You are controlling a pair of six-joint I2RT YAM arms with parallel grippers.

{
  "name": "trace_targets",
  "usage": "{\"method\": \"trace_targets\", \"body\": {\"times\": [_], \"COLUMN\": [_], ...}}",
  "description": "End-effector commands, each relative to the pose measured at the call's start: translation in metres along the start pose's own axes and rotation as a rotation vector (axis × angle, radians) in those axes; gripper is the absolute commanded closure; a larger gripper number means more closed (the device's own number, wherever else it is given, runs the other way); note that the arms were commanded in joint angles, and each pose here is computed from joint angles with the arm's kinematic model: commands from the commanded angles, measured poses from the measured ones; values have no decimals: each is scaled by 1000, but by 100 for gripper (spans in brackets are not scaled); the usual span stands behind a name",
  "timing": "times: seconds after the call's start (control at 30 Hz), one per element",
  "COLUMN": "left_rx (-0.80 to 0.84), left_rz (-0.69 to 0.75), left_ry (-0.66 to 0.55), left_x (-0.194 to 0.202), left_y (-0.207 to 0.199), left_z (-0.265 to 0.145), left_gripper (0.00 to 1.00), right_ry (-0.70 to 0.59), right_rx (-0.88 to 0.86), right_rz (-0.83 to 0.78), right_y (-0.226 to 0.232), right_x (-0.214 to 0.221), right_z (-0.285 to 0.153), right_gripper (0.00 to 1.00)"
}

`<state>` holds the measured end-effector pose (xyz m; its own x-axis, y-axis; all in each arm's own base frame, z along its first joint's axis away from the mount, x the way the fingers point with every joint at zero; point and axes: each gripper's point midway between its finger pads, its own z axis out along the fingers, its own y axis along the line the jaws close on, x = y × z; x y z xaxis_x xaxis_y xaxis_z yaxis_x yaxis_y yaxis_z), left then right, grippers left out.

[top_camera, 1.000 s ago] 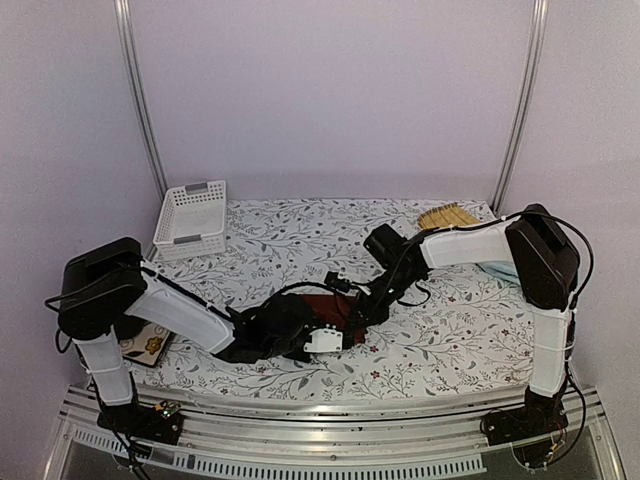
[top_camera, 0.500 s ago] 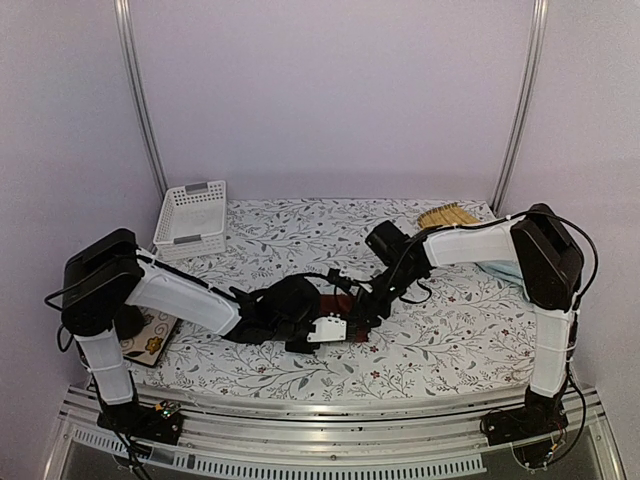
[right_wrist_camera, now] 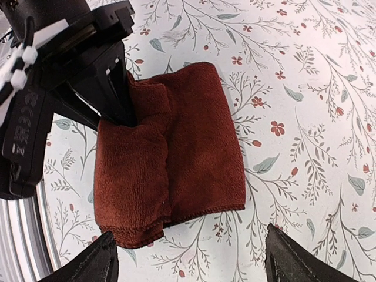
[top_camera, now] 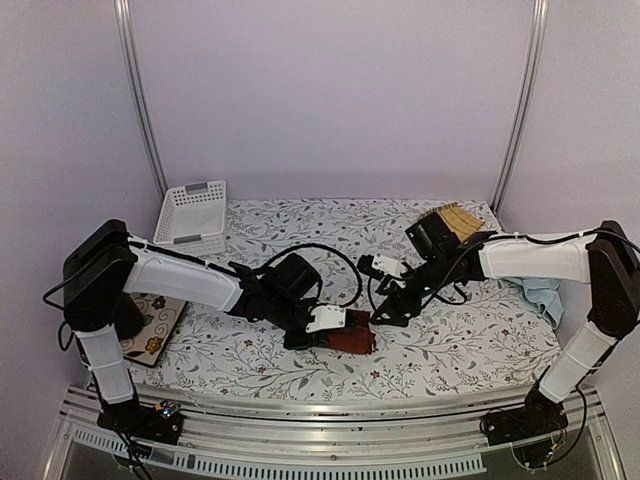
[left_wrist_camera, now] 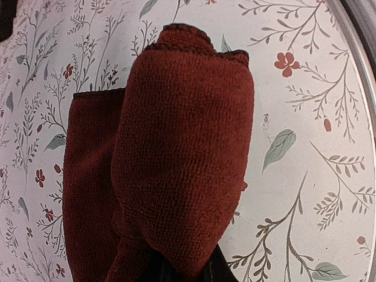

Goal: Roll the towels
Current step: Roll the towel at the center of the board.

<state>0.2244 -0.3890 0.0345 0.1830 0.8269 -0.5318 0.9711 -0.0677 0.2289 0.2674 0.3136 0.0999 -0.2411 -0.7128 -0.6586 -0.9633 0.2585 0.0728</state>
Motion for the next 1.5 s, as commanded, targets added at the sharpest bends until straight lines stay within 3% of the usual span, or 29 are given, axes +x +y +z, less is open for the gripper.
{"method": "trace_targets", "body": {"times": [0.0, 0.33, 0.73, 1.2, 1.27, 1.4, 1.47], "left_rx": [184, 301, 420, 470, 464, 434, 417], "left_rz": [-115, -256, -416, -501, -503, -499, -499], "left_ry": [78, 123, 126, 171, 170, 186, 186], "left_x": [26, 38, 53, 65, 64, 68, 67], "left_y": [-31, -29, -28, -32, -30, -25, -21], "left_z": [6, 29, 38, 50, 51, 51, 50], "left_gripper": [100, 100, 100, 100, 100, 88, 83], "right_ry": [-62, -140, -33, 16, 22, 46, 48], "right_rx": [144, 250, 262, 357, 343, 282, 264], "right_rz": [-70, -282, -496, -513, -520, -516, -507], "right_y": [-15, 11, 46, 36, 38, 45, 47], "right_x": [-2, 7, 10, -7, -7, -3, -1], "right_z": [-20, -43, 13, 54, 58, 68, 69], "right_gripper": [13, 13, 15, 25, 29, 56, 65]}}
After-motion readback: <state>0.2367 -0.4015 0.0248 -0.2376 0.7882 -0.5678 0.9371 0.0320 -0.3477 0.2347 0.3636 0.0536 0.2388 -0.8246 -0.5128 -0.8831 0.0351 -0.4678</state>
